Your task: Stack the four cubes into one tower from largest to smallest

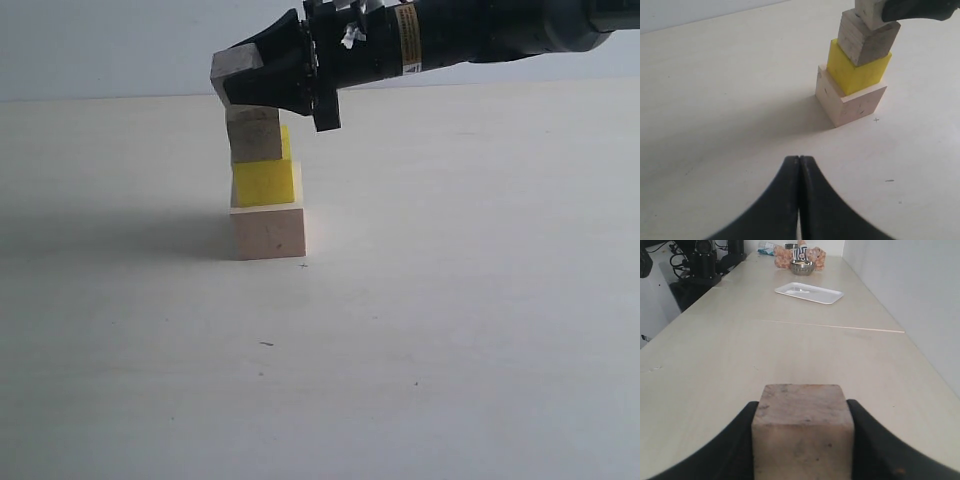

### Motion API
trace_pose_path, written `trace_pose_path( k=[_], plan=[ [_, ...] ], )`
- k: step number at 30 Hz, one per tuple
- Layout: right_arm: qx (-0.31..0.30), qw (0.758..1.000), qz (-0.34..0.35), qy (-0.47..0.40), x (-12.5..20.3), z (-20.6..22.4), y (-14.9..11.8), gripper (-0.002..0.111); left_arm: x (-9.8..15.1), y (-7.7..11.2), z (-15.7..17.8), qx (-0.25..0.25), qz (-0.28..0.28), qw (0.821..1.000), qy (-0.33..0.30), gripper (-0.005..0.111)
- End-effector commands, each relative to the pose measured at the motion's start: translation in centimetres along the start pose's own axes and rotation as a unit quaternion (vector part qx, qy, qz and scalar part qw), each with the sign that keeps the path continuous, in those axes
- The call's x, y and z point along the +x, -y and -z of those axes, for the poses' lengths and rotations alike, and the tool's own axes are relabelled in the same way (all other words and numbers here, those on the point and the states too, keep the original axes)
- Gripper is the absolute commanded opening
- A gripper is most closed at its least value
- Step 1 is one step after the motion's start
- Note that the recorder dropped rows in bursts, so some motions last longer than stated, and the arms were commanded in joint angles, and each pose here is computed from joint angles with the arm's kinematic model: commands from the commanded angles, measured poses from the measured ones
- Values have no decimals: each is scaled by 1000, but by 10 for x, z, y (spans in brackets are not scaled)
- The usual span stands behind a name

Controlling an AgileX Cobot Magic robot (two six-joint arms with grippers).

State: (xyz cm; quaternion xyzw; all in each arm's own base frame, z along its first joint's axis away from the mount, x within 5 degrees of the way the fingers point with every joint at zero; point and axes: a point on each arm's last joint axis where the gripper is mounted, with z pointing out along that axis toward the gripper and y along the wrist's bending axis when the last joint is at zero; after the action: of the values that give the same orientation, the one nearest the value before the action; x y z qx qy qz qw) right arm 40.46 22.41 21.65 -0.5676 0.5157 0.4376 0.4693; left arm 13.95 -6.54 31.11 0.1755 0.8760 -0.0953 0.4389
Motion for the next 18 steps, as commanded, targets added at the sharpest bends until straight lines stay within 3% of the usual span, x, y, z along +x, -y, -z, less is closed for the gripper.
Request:
trace_pose_path(
  k=[1, 18],
  plan=[
    [5, 1000, 15, 10, -10, 2, 1, 0, -1, 0, -1, 1, 0, 1000, 8, 0],
    [3, 999, 40, 7, -8, 2, 0, 0, -1, 0, -1, 1, 1, 1000, 8, 0]
  ],
)
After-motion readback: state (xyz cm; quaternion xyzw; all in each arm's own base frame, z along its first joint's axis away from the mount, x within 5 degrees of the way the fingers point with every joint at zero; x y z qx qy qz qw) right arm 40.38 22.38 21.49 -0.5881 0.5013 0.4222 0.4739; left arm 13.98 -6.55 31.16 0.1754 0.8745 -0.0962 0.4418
